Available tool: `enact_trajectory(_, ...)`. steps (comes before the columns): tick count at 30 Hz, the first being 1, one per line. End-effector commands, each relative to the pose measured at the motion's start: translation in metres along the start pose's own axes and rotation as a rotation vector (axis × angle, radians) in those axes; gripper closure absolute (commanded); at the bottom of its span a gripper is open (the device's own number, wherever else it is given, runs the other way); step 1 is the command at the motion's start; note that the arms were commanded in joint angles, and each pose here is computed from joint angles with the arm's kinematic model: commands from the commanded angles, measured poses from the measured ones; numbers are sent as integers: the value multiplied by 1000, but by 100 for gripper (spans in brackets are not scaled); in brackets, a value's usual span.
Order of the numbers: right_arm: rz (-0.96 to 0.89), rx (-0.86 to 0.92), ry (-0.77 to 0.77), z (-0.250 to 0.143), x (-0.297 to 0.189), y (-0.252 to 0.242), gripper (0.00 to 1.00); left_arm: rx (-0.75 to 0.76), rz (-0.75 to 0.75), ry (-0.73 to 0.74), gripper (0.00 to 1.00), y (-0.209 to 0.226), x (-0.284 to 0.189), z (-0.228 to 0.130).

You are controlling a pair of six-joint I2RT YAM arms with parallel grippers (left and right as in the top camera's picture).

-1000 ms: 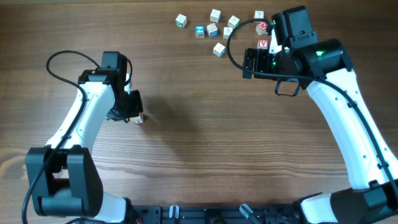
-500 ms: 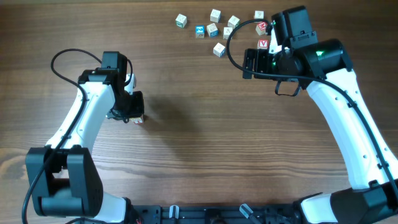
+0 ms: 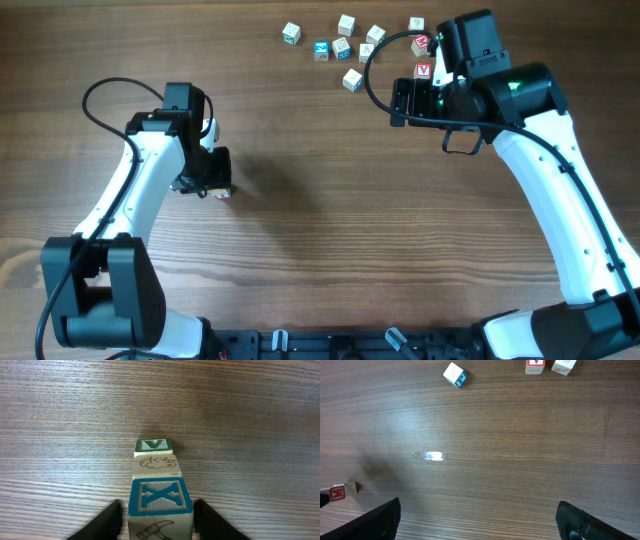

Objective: Form a tower

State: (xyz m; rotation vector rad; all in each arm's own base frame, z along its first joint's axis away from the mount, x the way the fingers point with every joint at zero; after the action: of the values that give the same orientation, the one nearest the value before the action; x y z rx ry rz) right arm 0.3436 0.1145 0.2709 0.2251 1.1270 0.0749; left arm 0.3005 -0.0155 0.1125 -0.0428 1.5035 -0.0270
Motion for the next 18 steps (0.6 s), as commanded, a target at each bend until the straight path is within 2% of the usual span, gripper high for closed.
enact_trajectory(1, 8, -15, 7, -1, 1, 0, 0, 6, 5, -9, 24, 0, -3, -2)
enact_trajectory(2, 8, -15, 7, -1, 1, 0, 0, 7, -4, -11, 2, -1, -3, -2)
enact_trajectory(3, 8, -15, 7, -1, 1, 0, 0, 7, -14, -15, 0, -2, -3, -1)
enact_trajectory(18, 9, -17, 7, -2, 1, 0, 0, 7, -14, -15, 0, -2, 12, 5)
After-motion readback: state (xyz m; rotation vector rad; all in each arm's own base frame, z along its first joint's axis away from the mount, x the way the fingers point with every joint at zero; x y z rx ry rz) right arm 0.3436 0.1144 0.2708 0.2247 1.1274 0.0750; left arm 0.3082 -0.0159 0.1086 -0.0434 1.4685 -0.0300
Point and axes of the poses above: each gripper's point midway between its finger pads, its own x axis out along the fingers, its own y axis along the line the jaws close on, z = x × y, the point moved 5 cm from there along -x, back along the fingers, and after that the axes turned 5 degrees about x, right-handed, at the moved point
